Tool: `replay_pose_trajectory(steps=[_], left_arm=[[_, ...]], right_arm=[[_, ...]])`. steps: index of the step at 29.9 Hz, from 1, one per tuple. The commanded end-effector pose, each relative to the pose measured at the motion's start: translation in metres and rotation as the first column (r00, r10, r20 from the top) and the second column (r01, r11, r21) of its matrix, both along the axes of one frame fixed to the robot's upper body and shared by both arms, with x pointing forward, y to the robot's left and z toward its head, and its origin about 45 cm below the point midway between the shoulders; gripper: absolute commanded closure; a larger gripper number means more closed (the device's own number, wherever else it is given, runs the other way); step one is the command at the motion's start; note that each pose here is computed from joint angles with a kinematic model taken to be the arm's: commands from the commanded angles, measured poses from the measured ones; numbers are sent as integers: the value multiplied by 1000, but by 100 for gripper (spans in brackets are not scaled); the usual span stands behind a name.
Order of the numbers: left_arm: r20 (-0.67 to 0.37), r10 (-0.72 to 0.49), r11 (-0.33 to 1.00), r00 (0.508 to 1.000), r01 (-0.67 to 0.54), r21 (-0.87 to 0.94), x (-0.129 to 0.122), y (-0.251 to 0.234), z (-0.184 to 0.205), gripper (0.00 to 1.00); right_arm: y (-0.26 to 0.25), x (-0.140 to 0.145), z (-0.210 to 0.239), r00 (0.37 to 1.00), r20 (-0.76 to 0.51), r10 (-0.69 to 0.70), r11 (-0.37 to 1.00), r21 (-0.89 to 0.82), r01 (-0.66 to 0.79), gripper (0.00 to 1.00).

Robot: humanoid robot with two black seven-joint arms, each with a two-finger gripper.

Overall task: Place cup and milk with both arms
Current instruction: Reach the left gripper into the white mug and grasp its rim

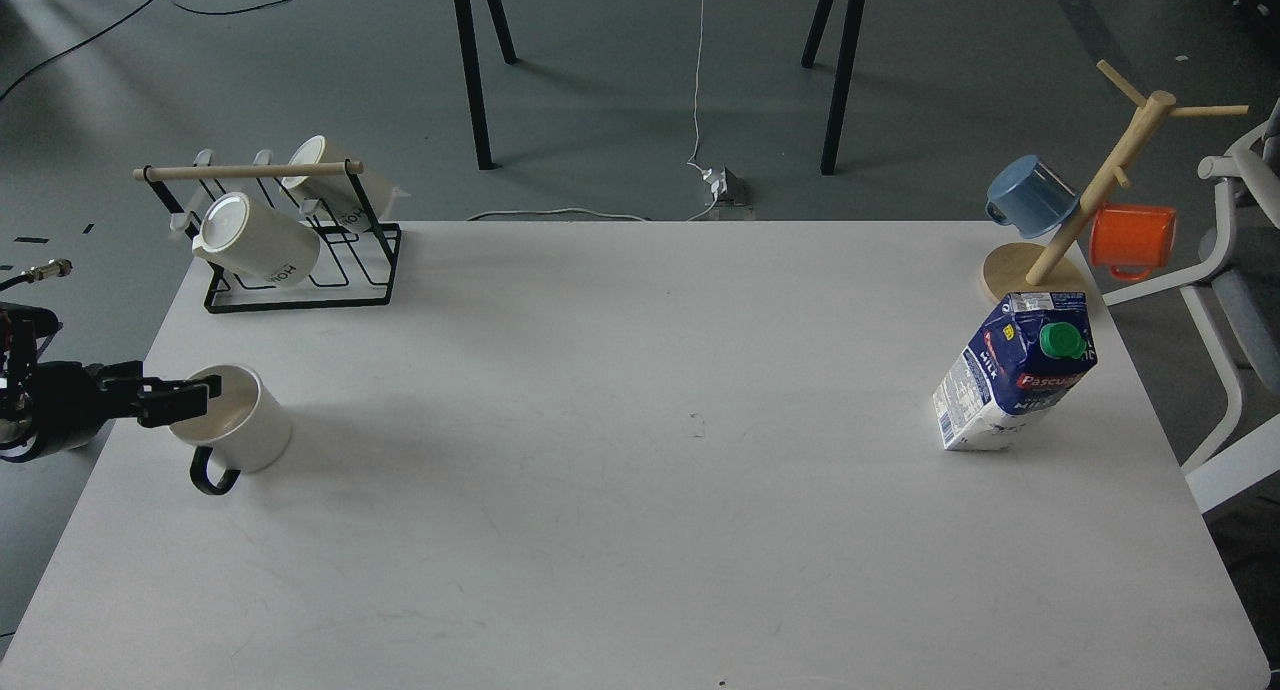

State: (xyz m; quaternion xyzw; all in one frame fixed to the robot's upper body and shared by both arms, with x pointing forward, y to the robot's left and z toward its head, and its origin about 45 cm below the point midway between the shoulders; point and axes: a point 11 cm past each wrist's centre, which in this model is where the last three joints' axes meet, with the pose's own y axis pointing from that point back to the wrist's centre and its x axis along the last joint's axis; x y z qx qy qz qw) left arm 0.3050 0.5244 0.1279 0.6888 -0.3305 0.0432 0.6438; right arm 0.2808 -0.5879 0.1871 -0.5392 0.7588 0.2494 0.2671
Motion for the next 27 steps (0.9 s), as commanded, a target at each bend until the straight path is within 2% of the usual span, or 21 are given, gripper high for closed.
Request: replay_pose_trajectory(steps=[1,11,27], left_arm=[[-11,12,1000,1000,-12,4,-1,-1,-10,0],[-2,14,1000,1000,-14,13,-8,2,-24,1],[25,4,1000,1000,-4,7,-6,0,-26,15]], right_arm=[[-1,-1,0,1000,-1,-2,1000,0,2,0],[-1,-3,-2,1000,-6,-5,1000,-1,5,0],[-3,-8,-5,1000,-17,-10,1000,-1,10,0]])
